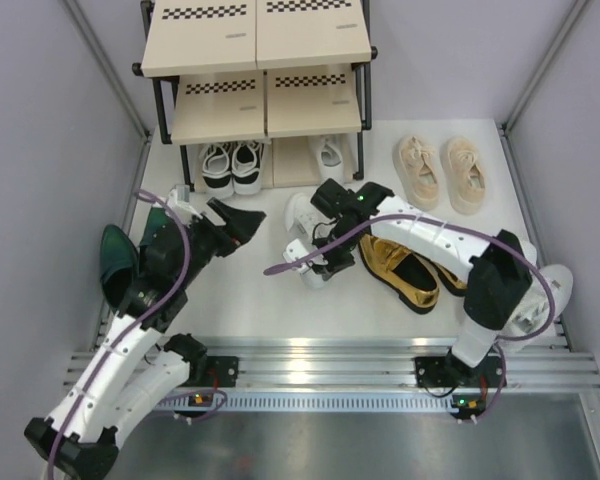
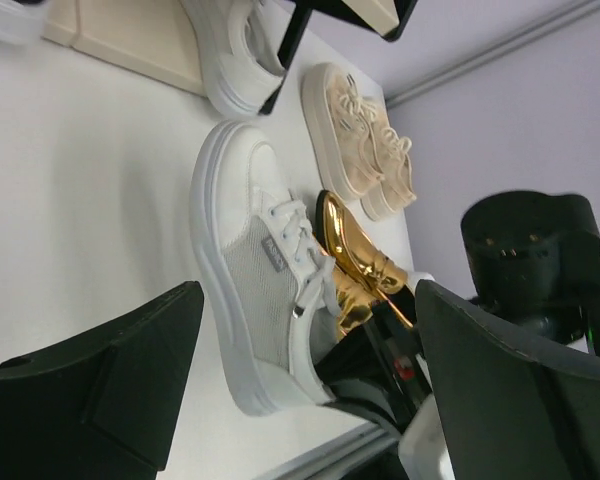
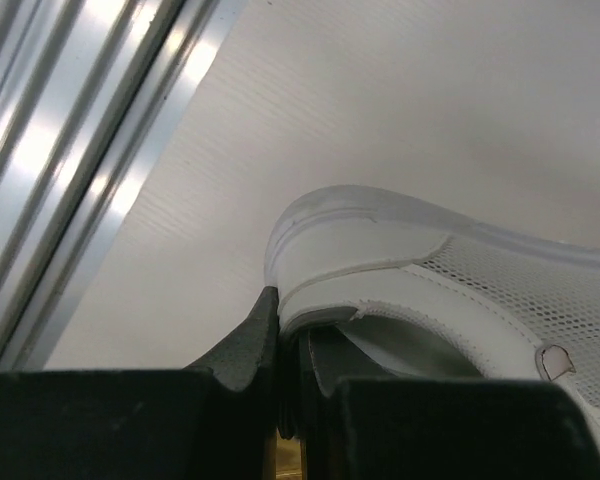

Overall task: Place and organize the shoes onto the shoe shelf
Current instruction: Pick up the shoe at the center of the board, then place the shoe at the shoe shelf.

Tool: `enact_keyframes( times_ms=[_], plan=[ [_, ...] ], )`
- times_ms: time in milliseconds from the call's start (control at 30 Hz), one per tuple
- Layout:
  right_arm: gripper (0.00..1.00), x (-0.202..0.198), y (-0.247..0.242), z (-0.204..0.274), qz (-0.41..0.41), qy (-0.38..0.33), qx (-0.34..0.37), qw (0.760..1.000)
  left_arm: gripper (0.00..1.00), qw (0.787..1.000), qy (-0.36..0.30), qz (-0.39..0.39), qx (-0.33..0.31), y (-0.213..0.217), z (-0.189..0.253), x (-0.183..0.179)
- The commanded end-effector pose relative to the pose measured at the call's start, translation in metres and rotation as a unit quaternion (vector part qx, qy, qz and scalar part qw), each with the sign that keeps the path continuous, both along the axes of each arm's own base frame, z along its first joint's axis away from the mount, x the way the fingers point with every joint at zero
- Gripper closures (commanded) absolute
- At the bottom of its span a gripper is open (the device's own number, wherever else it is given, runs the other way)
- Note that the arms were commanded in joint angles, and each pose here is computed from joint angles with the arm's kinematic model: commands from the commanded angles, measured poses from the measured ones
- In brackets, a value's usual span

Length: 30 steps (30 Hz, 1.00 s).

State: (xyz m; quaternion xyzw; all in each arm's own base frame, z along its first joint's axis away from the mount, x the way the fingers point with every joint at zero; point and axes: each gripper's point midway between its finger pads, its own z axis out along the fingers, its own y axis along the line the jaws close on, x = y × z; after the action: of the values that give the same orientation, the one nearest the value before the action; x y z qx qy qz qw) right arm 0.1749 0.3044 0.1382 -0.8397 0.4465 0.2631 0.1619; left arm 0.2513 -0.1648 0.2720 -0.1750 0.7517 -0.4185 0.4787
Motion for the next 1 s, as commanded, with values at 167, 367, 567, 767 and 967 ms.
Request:
enact_keyframes(
  times_ms=[167,367,567,767,967],
  plan=[
    [1.00,0.103,0.043,0.018,0.003,-0.092,0.017,0.996,0.08,0.994,0.028,0.080,0.062,0.054,-0.032,-0.037],
    [1.00,0.165,0.064,0.001,-0.010,-0.138,0.007,0.990,0.08,0.993,0.004,0.114,0.023,0.072,-0.026,-0.057],
    [1.00,0.221,0.072,-0.014,-0.020,-0.195,0.014,0.980,0.08,0.991,-0.003,0.131,0.022,0.084,-0.019,-0.067],
    [1.00,0.264,0.074,-0.015,-0.033,-0.249,0.024,0.968,0.08,0.991,0.002,0.132,0.018,0.083,-0.021,-0.067],
    [1.00,0.292,0.075,-0.013,-0.043,-0.290,0.037,0.955,0.08,0.991,0.008,0.134,0.016,0.083,-0.025,-0.066]
  ],
)
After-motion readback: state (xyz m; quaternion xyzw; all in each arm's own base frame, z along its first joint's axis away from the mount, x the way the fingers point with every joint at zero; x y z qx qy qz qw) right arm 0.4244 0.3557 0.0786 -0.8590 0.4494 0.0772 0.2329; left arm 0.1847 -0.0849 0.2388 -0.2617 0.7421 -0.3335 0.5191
